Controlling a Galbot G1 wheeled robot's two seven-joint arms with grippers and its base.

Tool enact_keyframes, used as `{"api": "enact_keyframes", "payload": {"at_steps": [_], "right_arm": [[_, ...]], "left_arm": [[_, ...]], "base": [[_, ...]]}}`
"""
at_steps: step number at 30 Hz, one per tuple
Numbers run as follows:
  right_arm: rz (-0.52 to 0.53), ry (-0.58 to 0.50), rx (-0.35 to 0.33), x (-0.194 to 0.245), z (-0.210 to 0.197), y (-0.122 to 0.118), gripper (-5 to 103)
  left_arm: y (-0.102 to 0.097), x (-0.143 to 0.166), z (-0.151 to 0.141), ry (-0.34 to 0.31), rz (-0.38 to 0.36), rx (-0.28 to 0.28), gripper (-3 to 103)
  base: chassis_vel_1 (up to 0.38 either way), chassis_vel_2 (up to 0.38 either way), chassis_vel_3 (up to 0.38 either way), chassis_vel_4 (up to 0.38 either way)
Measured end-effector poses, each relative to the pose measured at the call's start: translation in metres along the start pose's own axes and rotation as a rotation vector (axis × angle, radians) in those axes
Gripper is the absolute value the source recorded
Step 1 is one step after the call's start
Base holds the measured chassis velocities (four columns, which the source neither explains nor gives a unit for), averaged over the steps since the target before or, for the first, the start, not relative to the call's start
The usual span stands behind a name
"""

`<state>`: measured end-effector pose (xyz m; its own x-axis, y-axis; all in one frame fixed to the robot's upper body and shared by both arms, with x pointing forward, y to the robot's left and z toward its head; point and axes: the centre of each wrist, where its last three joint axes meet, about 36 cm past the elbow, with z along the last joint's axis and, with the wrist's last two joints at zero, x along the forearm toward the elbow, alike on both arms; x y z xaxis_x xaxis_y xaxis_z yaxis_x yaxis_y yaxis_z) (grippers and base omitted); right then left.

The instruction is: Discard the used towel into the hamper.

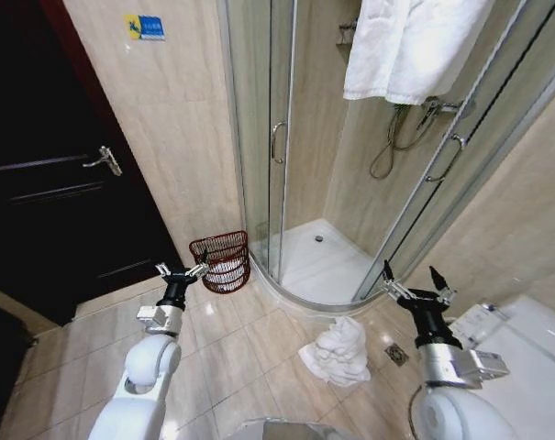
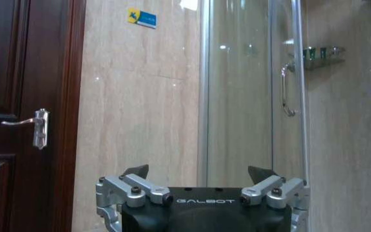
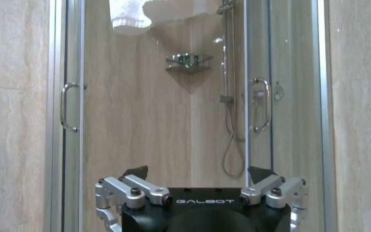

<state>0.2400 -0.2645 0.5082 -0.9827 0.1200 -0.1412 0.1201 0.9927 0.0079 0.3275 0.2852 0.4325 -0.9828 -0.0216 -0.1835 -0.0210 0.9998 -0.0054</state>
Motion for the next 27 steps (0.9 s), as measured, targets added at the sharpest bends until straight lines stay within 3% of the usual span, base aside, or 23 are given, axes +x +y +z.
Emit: {"api": "enact_keyframes", "payload": {"at_steps": [27], "right_arm": [[0.003, -0.014, -0.004, -0.003, -0.007, -0.003, 100]], "left_arm": [[0.001, -0.006, -0.017, -0.022, 0.019, 0.012, 100]], "base": [[0.0, 0.0, 0.0, 0.0]]}}
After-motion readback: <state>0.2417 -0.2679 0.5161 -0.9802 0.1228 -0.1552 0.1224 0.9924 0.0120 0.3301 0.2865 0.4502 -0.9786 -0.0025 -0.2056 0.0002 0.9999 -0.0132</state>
